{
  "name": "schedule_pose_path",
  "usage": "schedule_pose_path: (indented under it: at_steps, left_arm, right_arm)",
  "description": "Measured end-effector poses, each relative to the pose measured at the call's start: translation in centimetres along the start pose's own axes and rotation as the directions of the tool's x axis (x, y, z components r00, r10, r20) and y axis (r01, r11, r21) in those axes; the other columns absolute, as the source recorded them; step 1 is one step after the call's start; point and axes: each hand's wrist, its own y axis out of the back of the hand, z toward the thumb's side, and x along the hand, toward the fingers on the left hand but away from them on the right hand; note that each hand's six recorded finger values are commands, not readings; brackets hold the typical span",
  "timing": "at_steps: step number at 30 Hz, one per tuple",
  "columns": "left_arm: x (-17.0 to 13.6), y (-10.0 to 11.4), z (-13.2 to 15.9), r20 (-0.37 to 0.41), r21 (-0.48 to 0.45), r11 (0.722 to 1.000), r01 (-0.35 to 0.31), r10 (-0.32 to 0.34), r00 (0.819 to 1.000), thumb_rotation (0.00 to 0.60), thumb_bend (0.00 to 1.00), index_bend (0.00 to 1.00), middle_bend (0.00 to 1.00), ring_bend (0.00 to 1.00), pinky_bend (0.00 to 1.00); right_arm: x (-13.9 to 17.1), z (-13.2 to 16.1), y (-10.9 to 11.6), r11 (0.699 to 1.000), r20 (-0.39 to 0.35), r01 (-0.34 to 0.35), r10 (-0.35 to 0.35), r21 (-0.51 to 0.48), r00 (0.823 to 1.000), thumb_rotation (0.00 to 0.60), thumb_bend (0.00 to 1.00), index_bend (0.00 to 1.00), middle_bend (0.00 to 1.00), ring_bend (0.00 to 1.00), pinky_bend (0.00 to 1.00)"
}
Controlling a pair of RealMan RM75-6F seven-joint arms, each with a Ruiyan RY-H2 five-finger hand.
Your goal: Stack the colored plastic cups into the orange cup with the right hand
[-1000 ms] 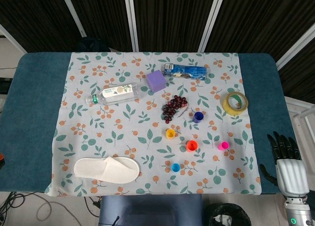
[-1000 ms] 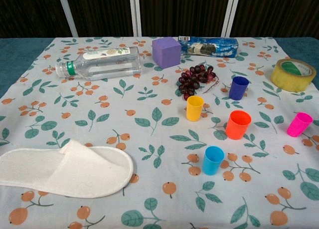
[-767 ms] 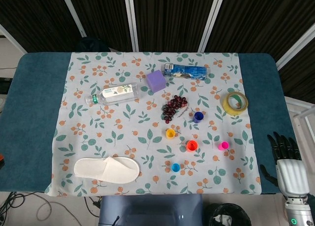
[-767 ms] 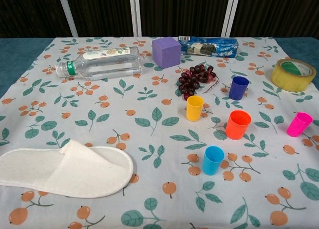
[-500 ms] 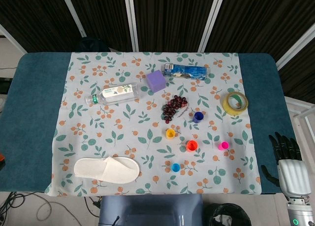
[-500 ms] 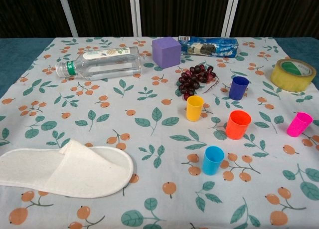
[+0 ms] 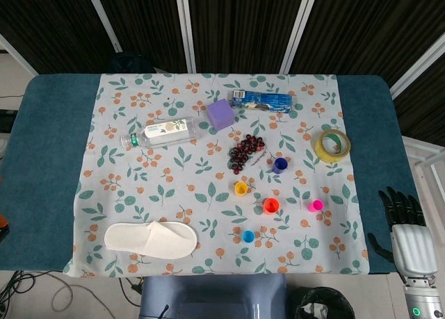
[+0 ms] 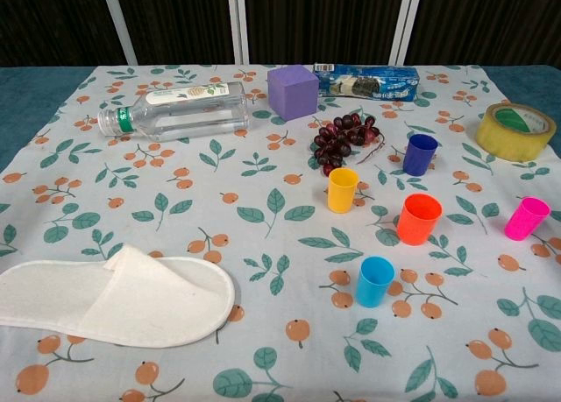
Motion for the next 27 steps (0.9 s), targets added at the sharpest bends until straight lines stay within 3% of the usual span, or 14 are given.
schedule_pose_path:
  at_steps: [5, 12, 19, 27]
  left_arm:
    - [-0.1, -0.1, 0.1, 0.003, -0.001, 1.000, 0.007, -0.007, 1.000, 0.600, 0.82, 0.09, 0.00, 0.00, 0.10]
    - [0.0, 0.0, -0.1, -0.008, -0.012, 1.000, 0.001, -0.001, 1.000, 0.600, 0.82, 0.09, 0.00, 0.00, 0.10]
    - [0.1, 0.0, -0.2, -0.010, -0.011, 1.000, 0.002, -0.002, 1.000, 0.600, 0.82, 0.09, 0.00, 0.00, 0.10]
    - [0.1, 0.1, -0.4, -0.019, -0.018, 1.000, 0.001, -0.002, 1.000, 0.600, 0.82, 0.09, 0.00, 0.00, 0.10]
  right_arm:
    - [-1.7, 0.1, 0.0, 0.999, -0.018, -0.051, 0.050, -0.016, 0.999, 0.600, 0.36, 0.00, 0.00, 0.00, 0.00]
    - [-6.7, 1.8, 1.0, 0.988, -0.081, -0.152, 0.153, 0.020, 0.985, 0.600, 0.36, 0.00, 0.00, 0.00, 0.00]
    - [-13.2, 6.1, 1.3, 0.959, -0.135, -0.279, 0.283, 0.047, 0.950, 0.600, 0.36, 0.01, 0.00, 0.00, 0.00]
    - [-18.8, 11.3, 0.4, 0.942, -0.142, -0.320, 0.332, 0.098, 0.933, 0.600, 0.36, 0.07, 0.00, 0.00, 0.00]
